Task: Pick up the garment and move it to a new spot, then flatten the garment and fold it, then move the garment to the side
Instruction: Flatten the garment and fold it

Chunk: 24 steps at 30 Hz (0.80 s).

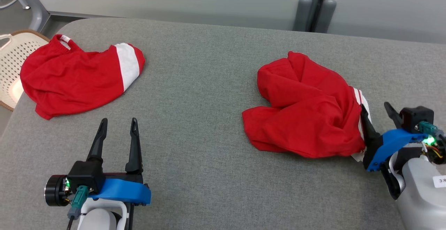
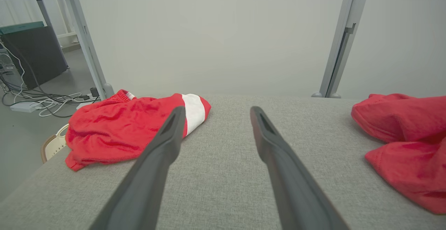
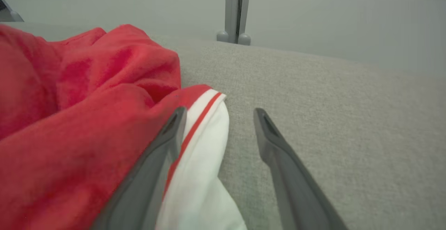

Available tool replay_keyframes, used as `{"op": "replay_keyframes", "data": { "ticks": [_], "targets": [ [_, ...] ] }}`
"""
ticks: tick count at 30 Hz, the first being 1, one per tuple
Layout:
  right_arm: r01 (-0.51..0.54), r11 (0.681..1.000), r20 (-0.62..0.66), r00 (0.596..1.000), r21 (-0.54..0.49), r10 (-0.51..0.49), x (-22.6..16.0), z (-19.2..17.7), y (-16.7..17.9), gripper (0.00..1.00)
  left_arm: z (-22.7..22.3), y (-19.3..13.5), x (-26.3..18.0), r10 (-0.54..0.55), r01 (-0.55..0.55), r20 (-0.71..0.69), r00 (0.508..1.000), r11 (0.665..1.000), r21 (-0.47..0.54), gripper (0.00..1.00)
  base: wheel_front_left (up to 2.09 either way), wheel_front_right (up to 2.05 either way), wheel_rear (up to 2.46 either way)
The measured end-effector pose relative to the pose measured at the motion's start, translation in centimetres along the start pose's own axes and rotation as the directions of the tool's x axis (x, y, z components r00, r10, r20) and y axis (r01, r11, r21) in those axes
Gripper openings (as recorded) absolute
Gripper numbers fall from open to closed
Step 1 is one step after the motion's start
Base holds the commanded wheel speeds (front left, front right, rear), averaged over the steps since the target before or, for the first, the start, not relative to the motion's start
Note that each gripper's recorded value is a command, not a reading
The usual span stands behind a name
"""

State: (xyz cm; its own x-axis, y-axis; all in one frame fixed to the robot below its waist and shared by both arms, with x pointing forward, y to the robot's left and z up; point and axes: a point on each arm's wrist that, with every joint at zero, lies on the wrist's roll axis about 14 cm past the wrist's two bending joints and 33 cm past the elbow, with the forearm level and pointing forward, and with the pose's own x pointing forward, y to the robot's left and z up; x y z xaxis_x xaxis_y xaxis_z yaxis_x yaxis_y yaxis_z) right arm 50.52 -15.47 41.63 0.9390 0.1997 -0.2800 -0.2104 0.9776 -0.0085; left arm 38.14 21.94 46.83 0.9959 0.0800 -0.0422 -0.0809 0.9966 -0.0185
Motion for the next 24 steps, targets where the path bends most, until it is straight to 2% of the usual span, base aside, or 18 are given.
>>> {"op": "replay_keyframes", "data": {
  "ticks": [7,14,15,16,17,21,24],
  "targets": [
    [-0.004,1.0,-0.13,0.991,0.009,0.005,-0.9,-4.2,0.5,1.0,0.1,0.2,-0.2,0.009,-0.009,0.001,1.0,1.0,-0.007,1.0,0.0,0.0,0.0],
    [-0.045,0.999,-0.17,0.984,0.015,0.047,-1.2,-5.4,2.4,1.0,0.1,0.0,-0.1,0.004,-0.003,0.003,1.0,1.0,-0.011,1.0,0.0,0.0,0.0],
    [-0.05,0.999,-0.174,0.983,0.017,0.052,-1.2,-5.5,2.7,0.83,0.2,-0.1,-0.1,0.003,-0.003,0.004,1.0,1.0,-0.012,1.0,0.0,0.0,0.0],
    [-0.058,0.998,-0.175,0.983,0.018,0.06,-1.2,-5.5,3.1,0.32,0.2,-0.1,-0.1,0.003,-0.003,0.004,1.0,1.0,-0.012,1.0,0.0,0.0,0.0],
    [-0.065,0.998,-0.175,0.982,0.02,0.068,-1.2,-5.5,3.4,0.0,0.2,-0.1,-0.1,0.003,-0.003,0.005,1.0,1.0,-0.013,1.0,0.0,0.0,0.0],
    [-0.079,0.996,-0.158,0.984,0.035,0.083,-1.3,-5.0,4.1,0.0,0.4,0.0,-0.1,0.005,-0.005,0.012,1.0,1.0,-0.014,1.0,0.0,0.0,0.0],
    [-0.058,0.997,-0.101,0.993,0.043,0.062,-1.1,-3.1,3.1,0.0,0.6,0.0,-0.2,0.009,-0.009,0.017,1.0,1.0,-0.015,1.0,0.0,0.0,0.0]
  ]
}}
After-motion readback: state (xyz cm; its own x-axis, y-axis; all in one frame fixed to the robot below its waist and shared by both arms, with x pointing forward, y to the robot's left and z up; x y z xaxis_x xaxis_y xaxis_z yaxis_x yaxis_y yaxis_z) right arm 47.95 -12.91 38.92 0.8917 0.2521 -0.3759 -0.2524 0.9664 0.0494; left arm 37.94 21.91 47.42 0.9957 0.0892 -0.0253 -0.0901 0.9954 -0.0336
